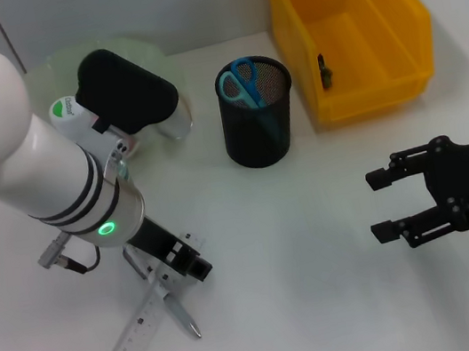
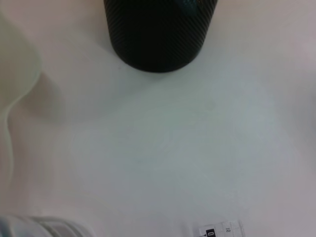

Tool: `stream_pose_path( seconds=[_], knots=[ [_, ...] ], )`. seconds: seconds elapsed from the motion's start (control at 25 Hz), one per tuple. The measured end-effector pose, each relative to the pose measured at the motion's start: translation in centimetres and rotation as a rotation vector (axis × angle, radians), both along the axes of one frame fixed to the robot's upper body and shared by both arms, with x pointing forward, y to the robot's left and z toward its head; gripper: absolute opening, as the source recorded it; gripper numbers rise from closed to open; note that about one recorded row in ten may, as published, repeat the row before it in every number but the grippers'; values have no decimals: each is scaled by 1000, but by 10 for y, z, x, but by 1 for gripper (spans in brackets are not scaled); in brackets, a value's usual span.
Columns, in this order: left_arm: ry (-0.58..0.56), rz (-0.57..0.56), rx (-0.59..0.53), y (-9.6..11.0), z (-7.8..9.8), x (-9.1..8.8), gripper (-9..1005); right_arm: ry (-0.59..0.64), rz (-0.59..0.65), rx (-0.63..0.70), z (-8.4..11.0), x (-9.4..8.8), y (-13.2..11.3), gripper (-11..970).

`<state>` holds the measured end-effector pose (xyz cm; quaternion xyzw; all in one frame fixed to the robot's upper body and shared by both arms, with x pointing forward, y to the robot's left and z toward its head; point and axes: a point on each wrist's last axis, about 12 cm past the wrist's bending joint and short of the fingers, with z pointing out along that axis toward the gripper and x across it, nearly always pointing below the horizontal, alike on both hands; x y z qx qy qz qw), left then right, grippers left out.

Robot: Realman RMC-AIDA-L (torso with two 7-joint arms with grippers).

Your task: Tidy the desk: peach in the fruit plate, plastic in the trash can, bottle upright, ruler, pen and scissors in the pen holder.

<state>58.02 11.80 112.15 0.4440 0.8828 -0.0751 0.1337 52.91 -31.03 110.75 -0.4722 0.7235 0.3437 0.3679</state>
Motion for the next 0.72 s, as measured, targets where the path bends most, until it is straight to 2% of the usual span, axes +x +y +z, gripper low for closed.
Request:
stream_pose_path(
  seconds=[0.72],
  knots=[
    [-9, 7, -1, 1, -4, 2, 651, -2, 3, 2, 0, 1, 1, 774]
  ],
)
